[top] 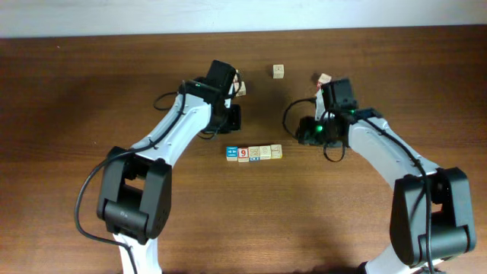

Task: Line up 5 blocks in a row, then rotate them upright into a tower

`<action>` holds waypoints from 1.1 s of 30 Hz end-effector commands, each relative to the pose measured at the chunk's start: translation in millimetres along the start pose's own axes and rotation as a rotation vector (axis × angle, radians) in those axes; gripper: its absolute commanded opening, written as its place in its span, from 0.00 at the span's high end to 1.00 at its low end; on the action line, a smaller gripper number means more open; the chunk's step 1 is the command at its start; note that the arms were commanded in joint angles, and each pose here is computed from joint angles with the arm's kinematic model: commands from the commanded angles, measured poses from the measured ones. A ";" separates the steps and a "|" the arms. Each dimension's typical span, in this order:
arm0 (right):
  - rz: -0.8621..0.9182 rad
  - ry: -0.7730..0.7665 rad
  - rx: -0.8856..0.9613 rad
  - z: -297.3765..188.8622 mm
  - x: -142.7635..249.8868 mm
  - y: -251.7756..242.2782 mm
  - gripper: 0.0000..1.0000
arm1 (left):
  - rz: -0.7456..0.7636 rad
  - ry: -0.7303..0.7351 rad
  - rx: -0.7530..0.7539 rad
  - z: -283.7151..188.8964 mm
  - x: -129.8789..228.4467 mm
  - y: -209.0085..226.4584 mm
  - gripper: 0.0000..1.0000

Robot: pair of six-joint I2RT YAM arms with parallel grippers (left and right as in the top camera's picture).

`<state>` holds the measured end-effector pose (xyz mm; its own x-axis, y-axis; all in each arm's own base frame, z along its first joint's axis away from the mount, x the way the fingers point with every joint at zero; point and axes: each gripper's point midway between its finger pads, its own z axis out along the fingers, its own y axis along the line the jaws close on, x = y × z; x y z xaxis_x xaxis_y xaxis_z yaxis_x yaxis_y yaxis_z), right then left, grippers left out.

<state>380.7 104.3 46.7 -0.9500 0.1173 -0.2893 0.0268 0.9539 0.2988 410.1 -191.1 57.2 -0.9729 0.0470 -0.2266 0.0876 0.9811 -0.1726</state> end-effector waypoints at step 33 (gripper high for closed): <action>0.008 -0.016 0.012 -0.7 -3.4 -2.7 0.48 | -0.026 0.124 -0.063 28.5 49.9 -5.4 1.00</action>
<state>382.2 104.5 47.1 -0.9481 0.1177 -0.2955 0.0248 0.9536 0.3001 374.8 -198.3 28.6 -0.9896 0.0494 -0.1354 0.0648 0.9916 -0.1121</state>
